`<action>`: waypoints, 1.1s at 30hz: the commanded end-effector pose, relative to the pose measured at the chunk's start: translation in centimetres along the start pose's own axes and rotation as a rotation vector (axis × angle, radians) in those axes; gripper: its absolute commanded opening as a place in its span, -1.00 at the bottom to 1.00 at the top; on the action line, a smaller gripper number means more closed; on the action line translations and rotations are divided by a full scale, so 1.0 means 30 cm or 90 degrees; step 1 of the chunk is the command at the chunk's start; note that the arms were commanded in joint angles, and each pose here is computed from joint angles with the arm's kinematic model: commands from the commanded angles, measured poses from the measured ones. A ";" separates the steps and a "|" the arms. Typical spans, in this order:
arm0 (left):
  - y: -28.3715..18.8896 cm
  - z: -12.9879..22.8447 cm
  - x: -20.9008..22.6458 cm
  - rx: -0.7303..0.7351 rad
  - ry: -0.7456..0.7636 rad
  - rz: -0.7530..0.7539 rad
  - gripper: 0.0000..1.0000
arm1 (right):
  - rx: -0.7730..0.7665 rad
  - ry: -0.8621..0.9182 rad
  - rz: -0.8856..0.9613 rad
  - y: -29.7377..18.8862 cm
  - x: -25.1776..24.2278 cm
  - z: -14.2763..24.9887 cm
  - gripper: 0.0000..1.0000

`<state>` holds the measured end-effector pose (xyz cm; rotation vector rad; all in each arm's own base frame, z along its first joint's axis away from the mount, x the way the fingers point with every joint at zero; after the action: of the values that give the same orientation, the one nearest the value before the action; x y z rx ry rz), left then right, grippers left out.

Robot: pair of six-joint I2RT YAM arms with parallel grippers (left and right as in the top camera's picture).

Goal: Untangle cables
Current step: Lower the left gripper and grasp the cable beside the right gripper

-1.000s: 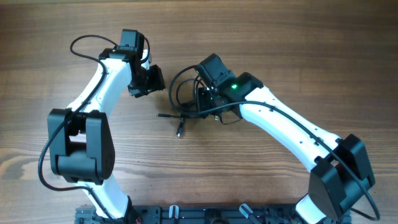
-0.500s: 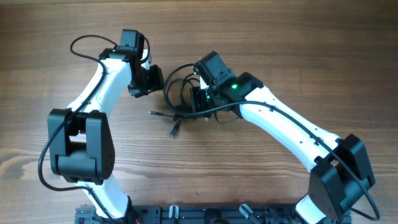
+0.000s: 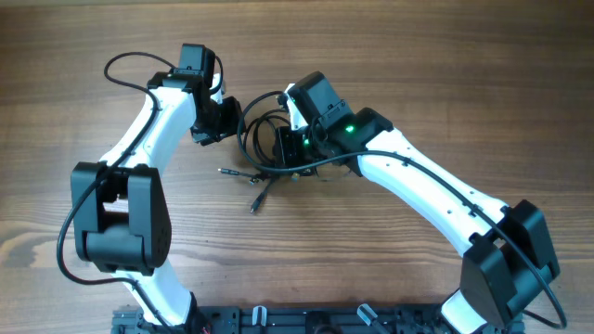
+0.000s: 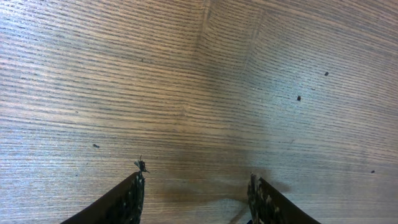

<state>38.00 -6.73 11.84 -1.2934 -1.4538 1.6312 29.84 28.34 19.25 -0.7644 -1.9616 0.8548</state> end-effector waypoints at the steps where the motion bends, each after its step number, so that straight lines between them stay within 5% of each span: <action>1: -0.003 0.005 0.006 -0.003 0.005 -0.005 0.11 | -0.024 -0.015 -0.024 -0.027 0.024 -0.032 -0.91; 9: -0.019 -0.002 0.032 -0.007 -0.008 -0.017 -0.20 | -0.042 -0.007 0.090 -0.029 -0.040 -0.033 -0.91; 22: -0.330 0.106 -0.028 0.049 -0.017 0.234 -0.22 | -0.065 0.072 0.134 -0.038 -0.079 -0.044 -0.91; 28: -0.359 0.221 -0.089 0.188 -0.029 0.323 -0.89 | -0.038 0.070 0.056 -0.031 -0.039 -0.035 -0.91; 33: -0.365 0.260 -0.137 0.229 -0.027 0.354 -0.92 | -0.028 0.066 0.012 -0.030 -0.014 -0.033 -0.91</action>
<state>30.89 -9.17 22.22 -1.5010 -0.9471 2.0799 30.91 27.02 18.86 -0.9323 -1.8594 0.8280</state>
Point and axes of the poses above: each gripper's point midway between its finger pads, its own y axis out along the fingers, its own x axis along the line the jaws close on, z = x × y, the point moved 7 cm from there along -y, back along the fingers, and after that the axes turned 9 degrees about -y, right-handed, at the moved point
